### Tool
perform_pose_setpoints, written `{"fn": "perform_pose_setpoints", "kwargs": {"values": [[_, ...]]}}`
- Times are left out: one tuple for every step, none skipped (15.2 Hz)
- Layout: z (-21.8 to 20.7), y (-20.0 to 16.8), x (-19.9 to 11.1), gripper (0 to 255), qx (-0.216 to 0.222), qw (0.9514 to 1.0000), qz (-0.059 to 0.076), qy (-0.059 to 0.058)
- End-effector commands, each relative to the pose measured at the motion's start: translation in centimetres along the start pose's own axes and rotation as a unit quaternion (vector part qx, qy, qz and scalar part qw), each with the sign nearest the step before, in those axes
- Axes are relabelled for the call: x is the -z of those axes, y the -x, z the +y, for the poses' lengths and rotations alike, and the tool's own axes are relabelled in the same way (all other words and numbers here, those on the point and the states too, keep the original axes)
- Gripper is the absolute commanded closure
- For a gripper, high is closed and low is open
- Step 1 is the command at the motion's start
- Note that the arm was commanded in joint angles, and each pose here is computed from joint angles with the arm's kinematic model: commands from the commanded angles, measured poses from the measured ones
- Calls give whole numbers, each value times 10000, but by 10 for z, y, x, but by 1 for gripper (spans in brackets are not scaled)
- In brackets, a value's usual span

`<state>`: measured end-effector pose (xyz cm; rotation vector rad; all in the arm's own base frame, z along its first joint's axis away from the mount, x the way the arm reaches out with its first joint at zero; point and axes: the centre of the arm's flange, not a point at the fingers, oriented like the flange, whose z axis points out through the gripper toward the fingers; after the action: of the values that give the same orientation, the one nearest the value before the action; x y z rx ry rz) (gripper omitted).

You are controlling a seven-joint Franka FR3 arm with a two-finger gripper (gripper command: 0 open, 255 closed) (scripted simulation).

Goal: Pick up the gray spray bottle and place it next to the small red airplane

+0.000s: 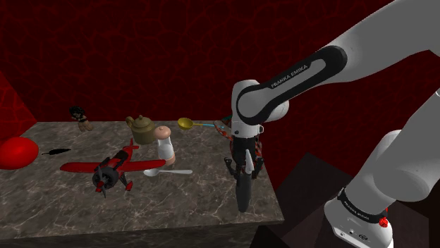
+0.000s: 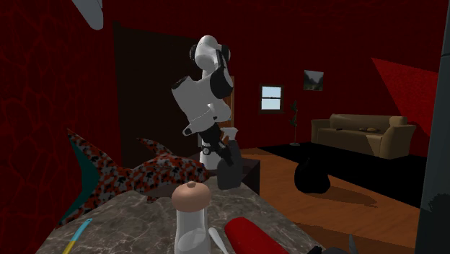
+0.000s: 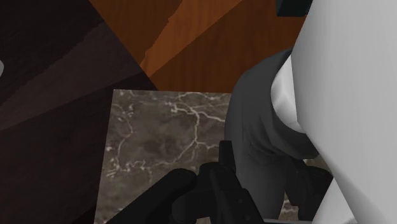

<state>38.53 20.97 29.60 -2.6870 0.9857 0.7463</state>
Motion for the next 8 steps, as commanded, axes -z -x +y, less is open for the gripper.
{"fn": "perform_pose_setpoints", "kwargs": {"values": [[0, 0, 0, 255, 1, 10000, -1, 1], [0, 0, 0, 255, 1, 10000, -1, 1], [0, 0, 0, 255, 1, 10000, -1, 1], [0, 3, 4, 255, 1, 10000, -1, 1], [0, 6, 9, 255, 1, 10000, -1, 1], [0, 8, 13, 255, 1, 10000, -1, 1], [0, 11, 18, 255, 1, 10000, -1, 1], [0, 14, 22, 255, 1, 10000, -1, 1]]}}
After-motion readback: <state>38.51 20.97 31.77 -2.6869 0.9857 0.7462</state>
